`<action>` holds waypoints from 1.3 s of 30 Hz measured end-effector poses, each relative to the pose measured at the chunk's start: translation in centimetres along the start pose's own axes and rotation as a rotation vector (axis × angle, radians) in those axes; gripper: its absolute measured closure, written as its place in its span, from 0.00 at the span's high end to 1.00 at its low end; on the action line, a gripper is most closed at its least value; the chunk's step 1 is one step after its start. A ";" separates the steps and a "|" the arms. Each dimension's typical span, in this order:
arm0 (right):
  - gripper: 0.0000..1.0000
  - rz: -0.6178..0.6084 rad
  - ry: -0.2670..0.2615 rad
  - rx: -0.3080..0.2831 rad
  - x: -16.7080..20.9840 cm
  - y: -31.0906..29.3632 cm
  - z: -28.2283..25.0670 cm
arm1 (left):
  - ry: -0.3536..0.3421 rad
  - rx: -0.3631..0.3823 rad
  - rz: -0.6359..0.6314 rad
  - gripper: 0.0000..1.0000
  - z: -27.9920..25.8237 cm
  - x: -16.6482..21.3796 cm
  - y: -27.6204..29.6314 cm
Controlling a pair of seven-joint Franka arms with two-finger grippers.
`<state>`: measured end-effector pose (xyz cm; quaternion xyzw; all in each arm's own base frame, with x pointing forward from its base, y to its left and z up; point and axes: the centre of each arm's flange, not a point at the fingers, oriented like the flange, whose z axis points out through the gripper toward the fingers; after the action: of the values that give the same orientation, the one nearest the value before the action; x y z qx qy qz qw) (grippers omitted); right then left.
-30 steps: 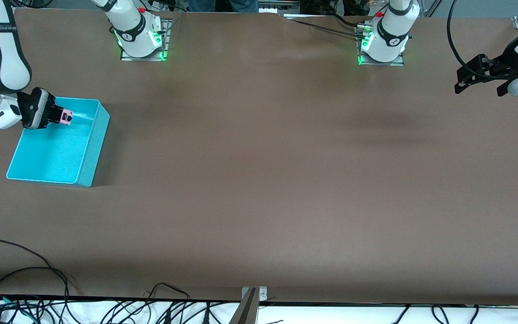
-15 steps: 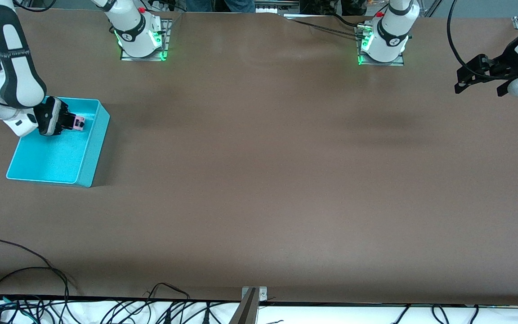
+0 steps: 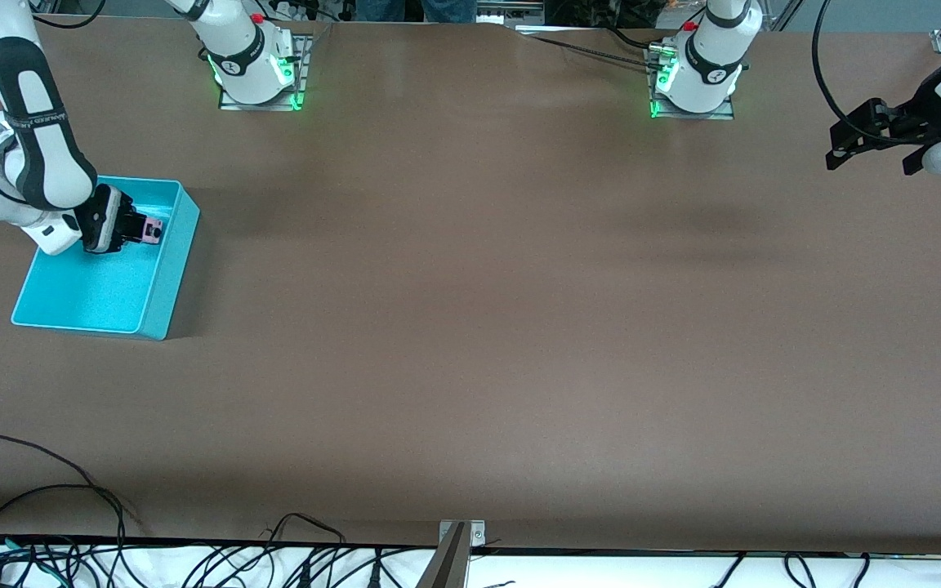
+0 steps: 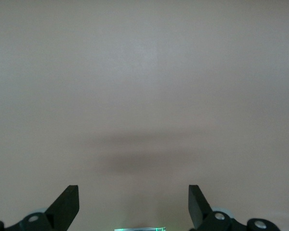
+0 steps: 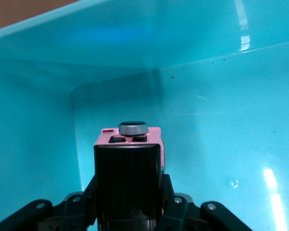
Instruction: Wind and store pink jeep toy
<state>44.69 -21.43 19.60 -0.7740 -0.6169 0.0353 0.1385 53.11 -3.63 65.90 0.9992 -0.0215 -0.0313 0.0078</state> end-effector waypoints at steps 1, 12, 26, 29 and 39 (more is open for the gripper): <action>0.52 0.000 0.000 0.000 0.0 0.0 0.0 | 0.000 0.000 0.000 1.00 0.0 0.0 0.0; 1.00 -0.025 0.003 -0.005 1.1 1.0 -1.1 | 0.000 0.000 -0.001 1.00 0.0 0.0 -0.1; 1.00 0.045 0.059 0.039 8.5 5.7 -12.2 | 0.000 0.000 -0.004 1.00 0.0 0.0 -0.2; 1.00 0.098 0.058 0.035 10.5 6.1 -14.3 | 0.000 0.000 -0.004 1.00 0.0 0.0 -0.2; 1.00 0.461 0.044 0.059 17.6 6.1 -22.0 | 0.000 0.000 -0.004 1.00 0.0 0.0 -0.2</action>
<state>59.60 -9.47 41.21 -0.8906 -0.4193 0.0672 0.1628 53.12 -3.40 65.90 0.9993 -0.0194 -0.0313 0.0079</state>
